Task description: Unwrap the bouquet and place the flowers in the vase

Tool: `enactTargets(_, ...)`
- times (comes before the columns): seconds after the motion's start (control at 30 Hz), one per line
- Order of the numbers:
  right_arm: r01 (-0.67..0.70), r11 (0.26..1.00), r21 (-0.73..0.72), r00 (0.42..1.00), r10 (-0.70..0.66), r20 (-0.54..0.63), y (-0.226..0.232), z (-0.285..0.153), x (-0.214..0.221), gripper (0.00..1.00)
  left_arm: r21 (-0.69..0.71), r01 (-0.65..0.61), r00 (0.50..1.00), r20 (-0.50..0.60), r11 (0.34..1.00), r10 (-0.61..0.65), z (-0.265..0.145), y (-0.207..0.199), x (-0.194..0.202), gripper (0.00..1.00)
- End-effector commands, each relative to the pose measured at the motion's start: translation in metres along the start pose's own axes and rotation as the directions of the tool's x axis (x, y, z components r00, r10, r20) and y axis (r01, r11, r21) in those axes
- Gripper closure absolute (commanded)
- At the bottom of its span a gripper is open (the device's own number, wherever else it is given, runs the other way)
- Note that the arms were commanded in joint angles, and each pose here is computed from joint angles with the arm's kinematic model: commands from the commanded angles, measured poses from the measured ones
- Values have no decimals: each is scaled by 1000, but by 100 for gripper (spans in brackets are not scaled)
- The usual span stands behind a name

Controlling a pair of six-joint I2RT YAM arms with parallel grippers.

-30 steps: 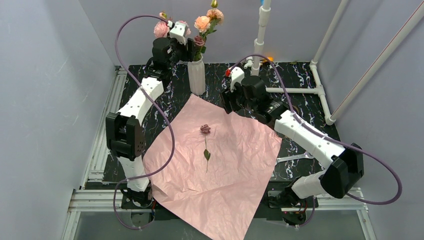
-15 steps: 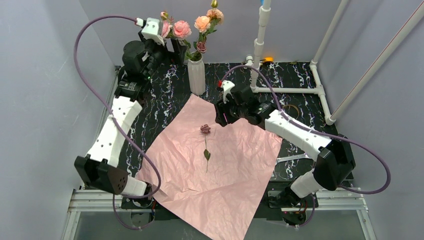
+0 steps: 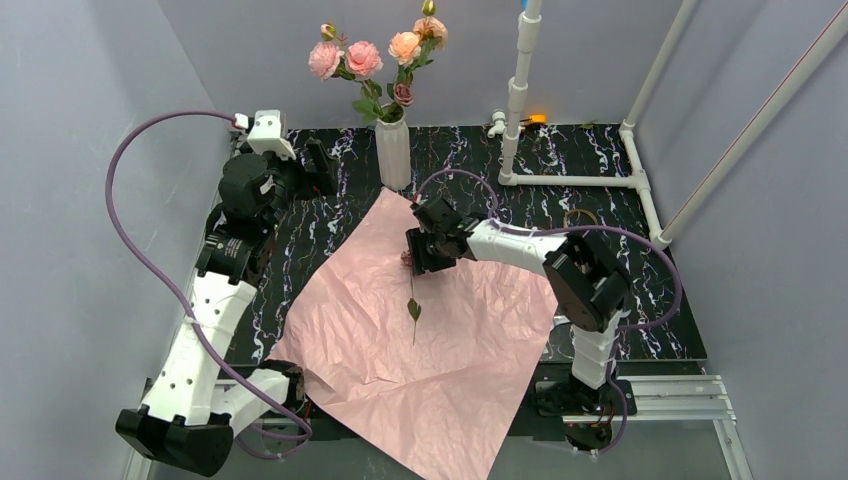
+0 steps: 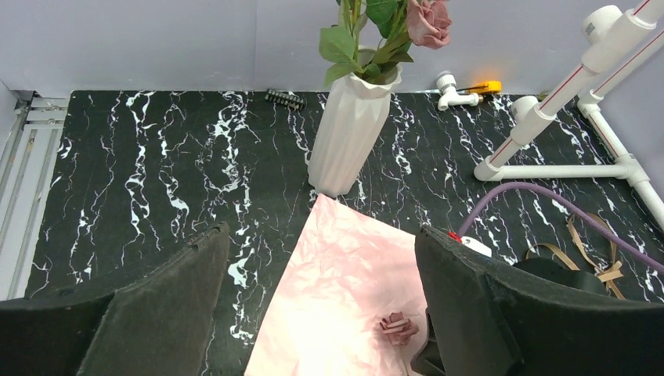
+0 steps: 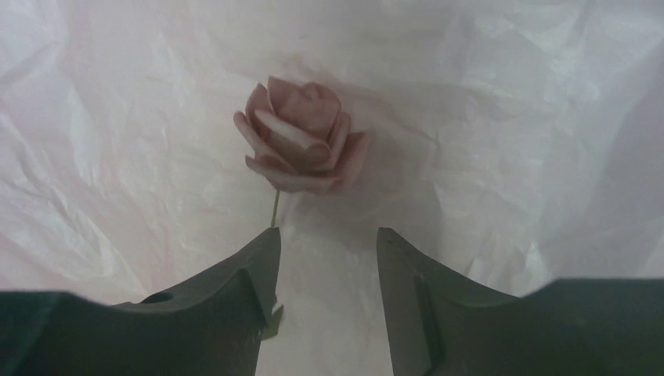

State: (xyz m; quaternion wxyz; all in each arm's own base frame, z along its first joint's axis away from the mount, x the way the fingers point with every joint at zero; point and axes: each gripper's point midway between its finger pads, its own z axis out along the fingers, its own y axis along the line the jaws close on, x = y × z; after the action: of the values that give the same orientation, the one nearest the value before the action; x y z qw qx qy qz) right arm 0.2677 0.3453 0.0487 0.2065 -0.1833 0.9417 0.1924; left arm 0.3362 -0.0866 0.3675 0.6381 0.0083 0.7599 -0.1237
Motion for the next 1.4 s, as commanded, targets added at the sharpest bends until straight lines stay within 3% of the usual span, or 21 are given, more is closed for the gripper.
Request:
enactTargets(0.0, -60, 996, -65, 998, 62, 29, 28, 13, -24, 44, -48, 13, 1000, 12, 999, -13, -6, 12, 4, 13)
enactTargets(0.17, -62, 995, -81, 998, 64, 18, 36, 28, -24, 48, -60, 10, 1000, 2, 998, -10, -2, 15, 10, 12)
enactTargets(0.27, -71, 995, -73, 997, 71, 7, 35, 35, -21, 56, -65, 15, 1000, -2, 998, -15, 0, 16, 12, 12)
enactTargets(0.57, -75, 991, -109, 996, 80, 40, 46, 18, -37, 99, -78, 2, 1000, -13, 997, -3, 3, 19, 14, 12)
enactTargets(0.7, -44, 987, -152, 992, 61, 115, 56, -11, -63, 99, -77, -1, 1000, -30, 997, -1, 6, 18, 16, 12)
enactTargets(0.83, 39, 982, -185, 959, 15, 284, 69, -57, -112, 99, -96, 8, 998, -61, 995, -14, 9, 22, 22, 10)
enactTargets(0.9, 98, 976, -195, 922, -15, 386, 77, -85, -140, 99, -103, 12, 997, -78, 995, -20, 10, 24, 25, 3)
enactTargets(0.97, 156, 971, -178, 862, -46, 505, 81, -116, -172, 99, -107, 16, 995, -93, 994, -27, 12, 26, 28, 2)
enactTargets(1.07, 251, 959, -136, 718, -90, 690, 90, -168, -221, 99, -105, 40, 992, -119, 994, -52, 16, 27, 32, 2)
enactTargets(1.17, 337, 941, -43, 490, -136, 861, 102, -231, -269, 99, -106, 70, 986, -142, 992, -85, 22, 28, 35, 2)
enactTargets(1.27, 366, 928, 67, 281, -179, 943, 108, -279, -301, 99, -116, 84, 981, -165, 990, -103, 29, 30, 39, 2)
enactTargets(1.37, 341, 931, 130, 130, -184, 974, 110, -310, -324, 99, -115, 94, 978, -173, 989, -113, 33, 30, 40, 2)
